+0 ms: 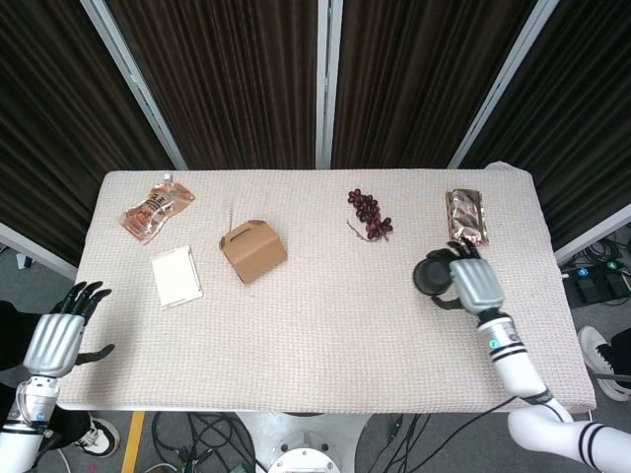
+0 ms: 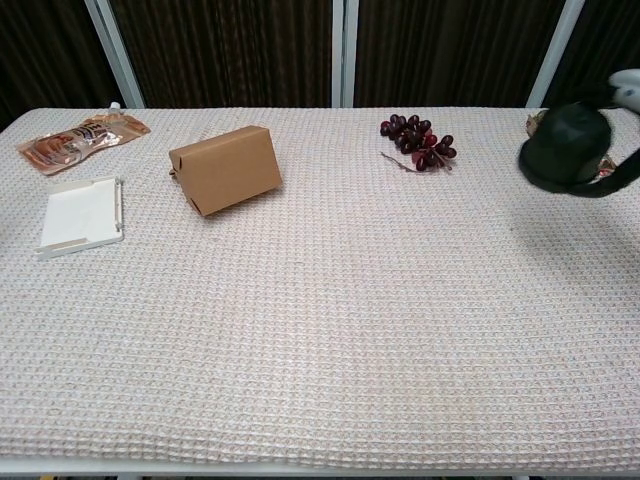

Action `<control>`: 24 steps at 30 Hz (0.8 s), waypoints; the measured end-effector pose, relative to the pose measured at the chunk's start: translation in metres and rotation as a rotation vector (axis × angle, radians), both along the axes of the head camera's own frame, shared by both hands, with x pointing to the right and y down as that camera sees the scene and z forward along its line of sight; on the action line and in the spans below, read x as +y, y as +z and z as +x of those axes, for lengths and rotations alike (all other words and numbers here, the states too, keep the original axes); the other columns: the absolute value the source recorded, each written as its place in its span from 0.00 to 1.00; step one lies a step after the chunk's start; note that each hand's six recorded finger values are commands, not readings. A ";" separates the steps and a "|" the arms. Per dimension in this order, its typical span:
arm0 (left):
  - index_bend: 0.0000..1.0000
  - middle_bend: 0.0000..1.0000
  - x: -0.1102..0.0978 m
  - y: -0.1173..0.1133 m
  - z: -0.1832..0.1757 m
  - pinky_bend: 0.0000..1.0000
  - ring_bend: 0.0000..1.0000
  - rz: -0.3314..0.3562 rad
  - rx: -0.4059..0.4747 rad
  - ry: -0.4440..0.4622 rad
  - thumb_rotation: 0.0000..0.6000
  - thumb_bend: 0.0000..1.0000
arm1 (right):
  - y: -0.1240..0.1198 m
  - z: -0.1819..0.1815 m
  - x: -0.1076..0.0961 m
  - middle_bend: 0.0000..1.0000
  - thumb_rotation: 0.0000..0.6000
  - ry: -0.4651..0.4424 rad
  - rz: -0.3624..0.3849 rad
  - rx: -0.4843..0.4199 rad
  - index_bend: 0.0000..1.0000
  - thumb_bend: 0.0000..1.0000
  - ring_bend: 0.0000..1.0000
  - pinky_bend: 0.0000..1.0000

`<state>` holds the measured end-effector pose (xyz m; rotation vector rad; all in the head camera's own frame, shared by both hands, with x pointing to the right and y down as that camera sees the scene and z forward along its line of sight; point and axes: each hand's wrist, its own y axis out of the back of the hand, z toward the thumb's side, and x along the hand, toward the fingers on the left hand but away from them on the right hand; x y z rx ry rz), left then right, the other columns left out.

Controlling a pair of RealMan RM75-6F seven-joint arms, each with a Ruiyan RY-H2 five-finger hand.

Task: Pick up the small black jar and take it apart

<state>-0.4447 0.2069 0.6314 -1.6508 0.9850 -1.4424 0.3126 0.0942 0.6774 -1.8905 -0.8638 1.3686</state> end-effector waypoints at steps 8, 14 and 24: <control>0.17 0.11 0.001 0.000 -0.006 0.31 0.08 -0.003 -0.002 -0.014 1.00 0.02 | 0.021 -0.053 0.009 0.43 1.00 -0.109 -0.014 -0.017 0.37 0.17 0.11 0.00; 0.17 0.11 0.003 0.003 -0.007 0.31 0.08 -0.004 0.005 -0.017 1.00 0.02 | 0.029 -0.014 0.013 0.43 1.00 -0.035 -0.051 0.037 0.37 0.17 0.11 0.00; 0.17 0.11 0.006 0.003 -0.012 0.31 0.08 -0.010 -0.001 -0.026 1.00 0.02 | 0.050 -0.031 0.029 0.43 1.00 -0.067 -0.099 0.013 0.37 0.17 0.11 0.00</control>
